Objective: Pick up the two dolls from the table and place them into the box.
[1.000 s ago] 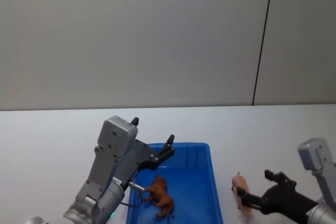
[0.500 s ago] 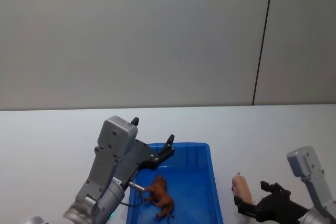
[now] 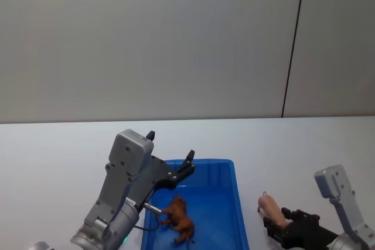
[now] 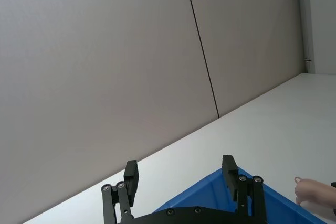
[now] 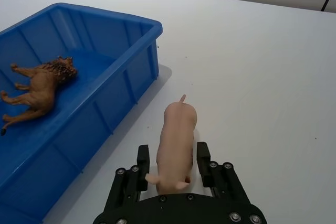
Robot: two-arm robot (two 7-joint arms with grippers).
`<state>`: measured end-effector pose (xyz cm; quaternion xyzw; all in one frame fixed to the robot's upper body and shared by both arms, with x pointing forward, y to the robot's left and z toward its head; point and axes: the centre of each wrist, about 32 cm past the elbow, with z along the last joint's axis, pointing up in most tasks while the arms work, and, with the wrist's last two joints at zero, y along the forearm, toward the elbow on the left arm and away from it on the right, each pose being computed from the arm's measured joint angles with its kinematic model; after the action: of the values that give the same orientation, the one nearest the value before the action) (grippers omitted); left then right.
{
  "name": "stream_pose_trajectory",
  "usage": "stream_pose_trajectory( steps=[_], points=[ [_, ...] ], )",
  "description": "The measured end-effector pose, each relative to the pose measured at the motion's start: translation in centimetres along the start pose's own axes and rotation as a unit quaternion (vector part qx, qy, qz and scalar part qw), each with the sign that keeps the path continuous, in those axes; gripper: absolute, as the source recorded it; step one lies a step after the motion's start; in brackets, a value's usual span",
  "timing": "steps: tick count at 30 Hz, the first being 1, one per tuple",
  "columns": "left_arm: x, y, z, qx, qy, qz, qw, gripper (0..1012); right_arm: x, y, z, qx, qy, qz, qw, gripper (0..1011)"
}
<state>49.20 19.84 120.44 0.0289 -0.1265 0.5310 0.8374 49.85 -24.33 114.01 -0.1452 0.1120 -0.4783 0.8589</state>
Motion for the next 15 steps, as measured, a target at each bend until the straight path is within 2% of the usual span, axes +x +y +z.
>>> stream_pose_trajectory(
  steps=[2,3,4,7,15],
  points=[
    [0.0,0.0,0.0,0.0,0.0,0.0,1.0,1003,-0.02,0.07,-0.02,0.0,0.002,0.001,1.0,503],
    [0.0,0.0,0.0,0.0,0.0,0.0,1.0,1003,-0.02,0.07,-0.02,0.0,0.002,0.001,1.0,503],
    [0.0,0.0,0.0,0.0,0.0,0.0,1.0,1003,-0.04,0.09,-0.03,0.0,0.003,0.001,1.0,448],
    [0.0,0.0,0.0,0.0,0.0,0.0,1.0,1003,-0.06,0.1,-0.03,0.0,0.004,0.002,1.0,378],
    [0.0,0.0,0.0,0.0,0.0,0.0,1.0,1003,-0.19,-0.1,0.2,0.016,-0.002,0.0,0.9999,371]
  ],
)
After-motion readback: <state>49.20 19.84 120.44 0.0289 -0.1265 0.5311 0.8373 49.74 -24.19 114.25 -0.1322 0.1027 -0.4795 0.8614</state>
